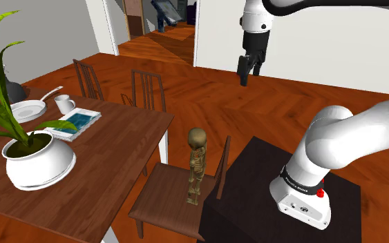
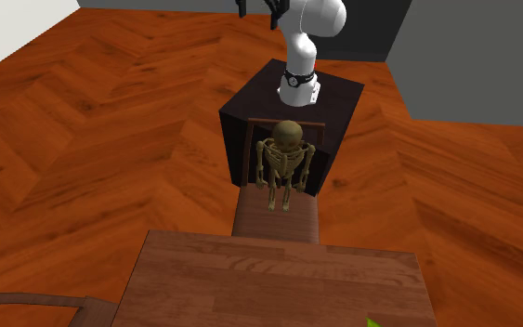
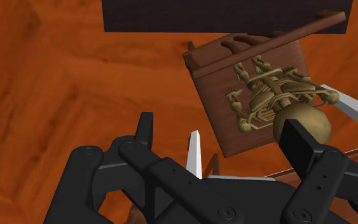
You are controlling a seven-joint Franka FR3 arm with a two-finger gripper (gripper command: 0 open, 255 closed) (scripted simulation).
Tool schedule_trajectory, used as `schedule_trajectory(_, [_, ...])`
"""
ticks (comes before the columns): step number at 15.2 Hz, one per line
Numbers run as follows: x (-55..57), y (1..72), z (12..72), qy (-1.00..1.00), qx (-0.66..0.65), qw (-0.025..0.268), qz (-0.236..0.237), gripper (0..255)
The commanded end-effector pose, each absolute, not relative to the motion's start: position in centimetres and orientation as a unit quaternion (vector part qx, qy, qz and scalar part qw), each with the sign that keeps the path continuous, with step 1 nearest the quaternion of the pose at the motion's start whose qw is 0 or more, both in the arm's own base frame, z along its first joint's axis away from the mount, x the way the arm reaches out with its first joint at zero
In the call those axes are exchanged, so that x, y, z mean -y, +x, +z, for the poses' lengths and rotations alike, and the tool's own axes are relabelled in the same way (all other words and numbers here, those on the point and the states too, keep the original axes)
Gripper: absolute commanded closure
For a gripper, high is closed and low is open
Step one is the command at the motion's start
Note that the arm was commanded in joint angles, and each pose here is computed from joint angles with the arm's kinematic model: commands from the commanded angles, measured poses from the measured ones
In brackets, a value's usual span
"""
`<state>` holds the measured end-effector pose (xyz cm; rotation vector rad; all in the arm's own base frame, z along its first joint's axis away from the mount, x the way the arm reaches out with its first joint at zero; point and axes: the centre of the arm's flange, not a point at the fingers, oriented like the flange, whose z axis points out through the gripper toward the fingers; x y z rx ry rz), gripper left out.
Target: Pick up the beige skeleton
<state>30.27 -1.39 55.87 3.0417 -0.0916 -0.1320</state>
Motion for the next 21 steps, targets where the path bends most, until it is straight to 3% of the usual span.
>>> schedule_trajectory(1, [1.4,30.3,55.9,0.997,0.03,0.048,-0.043,0])
schedule_trajectory(21, [-1.9,40.2,32.6,0.952,0.301,-0.047,-0.04,0])
